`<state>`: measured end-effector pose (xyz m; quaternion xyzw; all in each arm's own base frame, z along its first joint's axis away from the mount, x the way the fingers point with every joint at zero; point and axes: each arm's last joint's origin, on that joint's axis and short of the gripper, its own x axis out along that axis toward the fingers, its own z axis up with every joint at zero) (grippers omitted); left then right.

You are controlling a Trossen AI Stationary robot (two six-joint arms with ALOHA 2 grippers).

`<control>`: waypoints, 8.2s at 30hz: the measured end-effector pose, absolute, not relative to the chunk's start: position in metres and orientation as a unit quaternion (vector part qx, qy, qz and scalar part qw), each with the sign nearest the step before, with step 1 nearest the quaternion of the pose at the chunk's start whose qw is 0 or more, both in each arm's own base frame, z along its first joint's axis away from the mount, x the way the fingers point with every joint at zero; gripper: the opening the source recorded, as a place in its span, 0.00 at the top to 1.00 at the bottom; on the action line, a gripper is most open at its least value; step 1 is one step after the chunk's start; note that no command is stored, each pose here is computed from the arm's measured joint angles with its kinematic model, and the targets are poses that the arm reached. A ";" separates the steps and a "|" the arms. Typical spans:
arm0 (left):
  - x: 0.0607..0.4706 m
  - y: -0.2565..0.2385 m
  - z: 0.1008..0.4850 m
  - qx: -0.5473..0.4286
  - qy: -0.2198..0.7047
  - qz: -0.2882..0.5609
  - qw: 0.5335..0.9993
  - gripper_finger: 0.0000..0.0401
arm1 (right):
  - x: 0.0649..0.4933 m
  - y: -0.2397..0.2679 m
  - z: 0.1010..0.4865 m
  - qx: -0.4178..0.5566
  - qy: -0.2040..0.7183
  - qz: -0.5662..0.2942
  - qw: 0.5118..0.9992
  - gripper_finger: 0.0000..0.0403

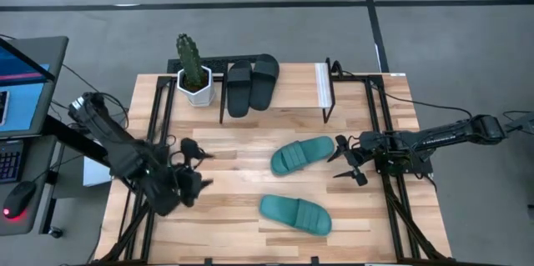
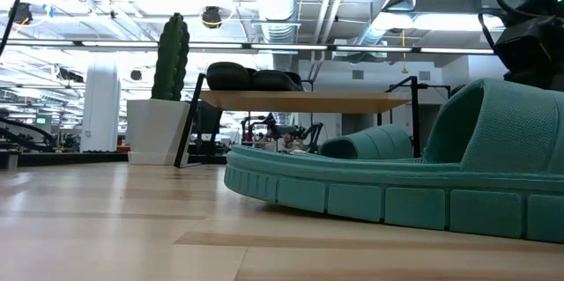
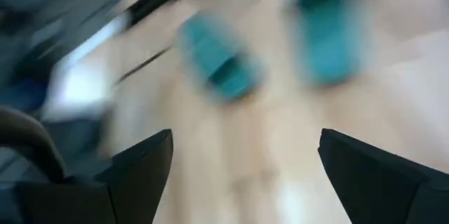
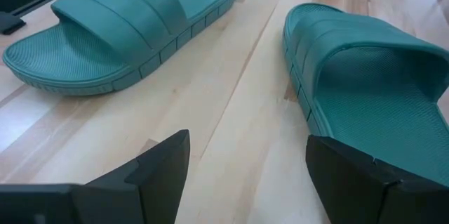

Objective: Pick and place slides into the shelf
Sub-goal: Put the black slide on the shelf

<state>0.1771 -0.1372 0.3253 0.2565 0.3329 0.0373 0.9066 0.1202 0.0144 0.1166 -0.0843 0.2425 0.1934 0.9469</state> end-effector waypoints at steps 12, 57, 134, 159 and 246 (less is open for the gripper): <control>0.162 -0.039 0.396 0.294 0.144 -0.154 0.932 0.14 | 0.120 0.014 0.117 -0.084 0.243 0.193 0.947 0.33; 0.235 0.059 0.397 0.346 0.069 -0.001 0.936 0.14 | 0.120 0.014 0.117 -0.084 0.242 0.193 0.947 0.33; 0.159 0.043 0.419 0.138 0.103 0.240 0.955 1.00 | 0.128 0.010 0.205 0.134 -0.178 0.123 0.967 0.33; 0.156 0.047 0.420 0.169 0.118 0.325 0.923 1.00 | 0.199 -0.094 0.383 -0.081 0.060 -0.244 0.965 0.99; 0.152 0.044 0.396 0.129 0.223 0.269 0.928 1.00 | 0.405 -0.269 0.304 0.076 0.446 -0.192 0.871 1.00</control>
